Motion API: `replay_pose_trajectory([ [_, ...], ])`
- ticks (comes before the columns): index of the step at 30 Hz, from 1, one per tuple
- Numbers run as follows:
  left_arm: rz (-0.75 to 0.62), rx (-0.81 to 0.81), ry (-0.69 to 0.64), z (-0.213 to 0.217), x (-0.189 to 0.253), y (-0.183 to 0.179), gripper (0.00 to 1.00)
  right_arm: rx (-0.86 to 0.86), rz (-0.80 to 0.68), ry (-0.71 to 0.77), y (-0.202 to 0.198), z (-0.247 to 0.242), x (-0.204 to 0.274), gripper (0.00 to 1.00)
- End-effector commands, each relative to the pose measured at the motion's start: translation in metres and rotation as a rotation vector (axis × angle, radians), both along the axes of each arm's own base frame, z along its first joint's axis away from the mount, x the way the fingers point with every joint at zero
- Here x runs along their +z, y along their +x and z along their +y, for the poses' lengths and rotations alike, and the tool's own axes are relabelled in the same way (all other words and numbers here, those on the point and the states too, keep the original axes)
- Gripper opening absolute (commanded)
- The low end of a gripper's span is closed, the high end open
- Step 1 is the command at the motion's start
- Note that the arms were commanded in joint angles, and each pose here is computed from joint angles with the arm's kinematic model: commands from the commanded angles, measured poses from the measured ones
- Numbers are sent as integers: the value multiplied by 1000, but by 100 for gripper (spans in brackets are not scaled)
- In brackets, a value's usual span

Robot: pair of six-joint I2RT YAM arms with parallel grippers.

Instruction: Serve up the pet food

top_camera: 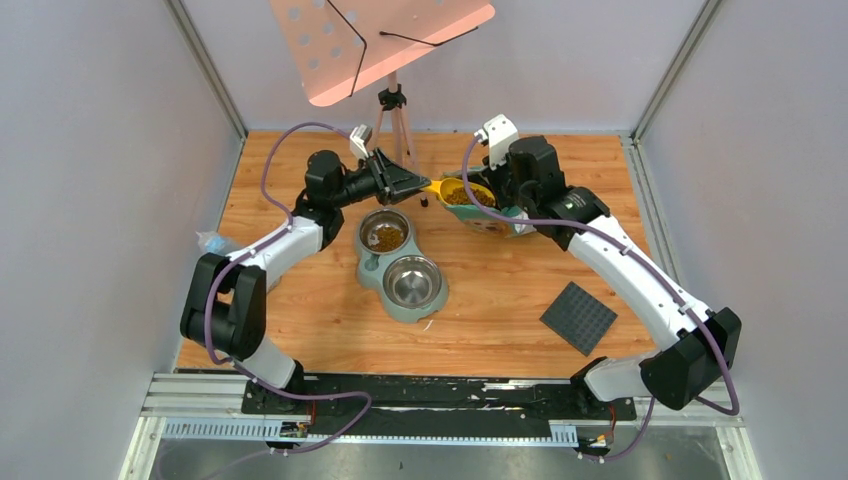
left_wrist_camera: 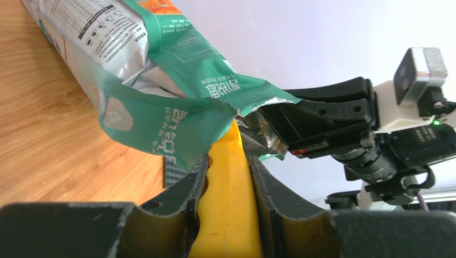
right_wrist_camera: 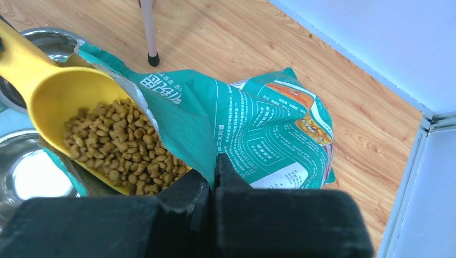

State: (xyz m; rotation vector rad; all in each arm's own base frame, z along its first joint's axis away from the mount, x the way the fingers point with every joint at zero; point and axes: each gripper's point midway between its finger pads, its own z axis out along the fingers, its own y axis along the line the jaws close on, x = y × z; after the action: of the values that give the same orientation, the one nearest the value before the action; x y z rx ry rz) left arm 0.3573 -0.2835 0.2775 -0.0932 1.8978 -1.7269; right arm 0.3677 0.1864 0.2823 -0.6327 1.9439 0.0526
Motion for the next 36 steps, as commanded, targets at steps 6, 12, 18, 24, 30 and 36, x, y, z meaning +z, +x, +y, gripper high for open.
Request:
replay_pose_trajectory([
  [6, 24, 9, -104, 7, 20, 7, 0, -61, -107, -15, 12, -17, 41, 0],
  [12, 100, -57, -142, -7, 22, 22, 0, -58, -105, -14, 17, -13, 43, 0],
  [18, 246, 82, -112, 4, 33, 31, 0, -54, -107, -21, 15, -15, 44, 0],
  [24, 282, 65, -116, 19, 50, 25, 0, -55, -106, -24, 15, -15, 45, 0],
  [30, 317, 22, -143, -7, 38, 24, 0, -53, -100, -31, 16, -14, 42, 0],
  [36, 273, 11, -145, 4, 53, 20, 0, -56, -110, -27, 16, -15, 46, 0],
])
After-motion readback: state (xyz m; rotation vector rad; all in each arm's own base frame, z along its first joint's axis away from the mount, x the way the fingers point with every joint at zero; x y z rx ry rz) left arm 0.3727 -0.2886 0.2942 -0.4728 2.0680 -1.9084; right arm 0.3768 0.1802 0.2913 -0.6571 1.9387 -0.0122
